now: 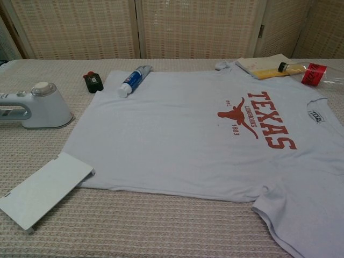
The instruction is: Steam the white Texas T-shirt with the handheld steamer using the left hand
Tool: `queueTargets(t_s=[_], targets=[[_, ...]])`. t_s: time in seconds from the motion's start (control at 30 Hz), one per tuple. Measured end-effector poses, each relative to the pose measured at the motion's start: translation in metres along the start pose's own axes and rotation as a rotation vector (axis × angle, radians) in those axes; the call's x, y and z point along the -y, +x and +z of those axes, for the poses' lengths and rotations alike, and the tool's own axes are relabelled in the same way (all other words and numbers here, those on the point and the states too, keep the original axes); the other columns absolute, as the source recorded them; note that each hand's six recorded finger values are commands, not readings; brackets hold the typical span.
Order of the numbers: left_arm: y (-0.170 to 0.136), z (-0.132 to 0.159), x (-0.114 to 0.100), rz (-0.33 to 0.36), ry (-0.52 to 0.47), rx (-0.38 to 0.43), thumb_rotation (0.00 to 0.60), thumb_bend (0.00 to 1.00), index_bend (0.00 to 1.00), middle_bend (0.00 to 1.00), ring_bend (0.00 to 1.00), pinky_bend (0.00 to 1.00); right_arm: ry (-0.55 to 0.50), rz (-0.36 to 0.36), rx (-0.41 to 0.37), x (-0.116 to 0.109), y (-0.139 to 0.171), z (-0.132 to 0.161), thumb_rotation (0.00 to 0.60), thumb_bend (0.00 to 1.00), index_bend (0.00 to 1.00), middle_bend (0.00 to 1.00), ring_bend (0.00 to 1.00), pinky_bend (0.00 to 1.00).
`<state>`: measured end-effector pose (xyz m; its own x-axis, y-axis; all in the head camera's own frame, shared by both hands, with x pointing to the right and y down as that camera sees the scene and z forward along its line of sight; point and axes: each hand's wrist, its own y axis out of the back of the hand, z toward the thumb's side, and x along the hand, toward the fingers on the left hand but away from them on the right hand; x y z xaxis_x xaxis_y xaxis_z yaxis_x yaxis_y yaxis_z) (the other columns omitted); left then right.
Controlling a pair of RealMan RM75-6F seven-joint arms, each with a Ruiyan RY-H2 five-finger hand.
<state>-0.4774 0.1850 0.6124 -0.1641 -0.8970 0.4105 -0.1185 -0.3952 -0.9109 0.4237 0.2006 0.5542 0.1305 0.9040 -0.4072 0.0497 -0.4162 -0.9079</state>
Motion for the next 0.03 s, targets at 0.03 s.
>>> queueTargets(t_s=[0.03], targets=[[-0.0085, -0.0013, -0.0039, 0.015, 0.003, 0.006, 0.600, 0.05, 0.22, 0.23, 0.12, 0.19, 0.003, -0.013, 0.009, -0.0022, 0.0035, -0.0024, 0.361, 0.00, 0.00, 0.02, 0.00, 0.00]])
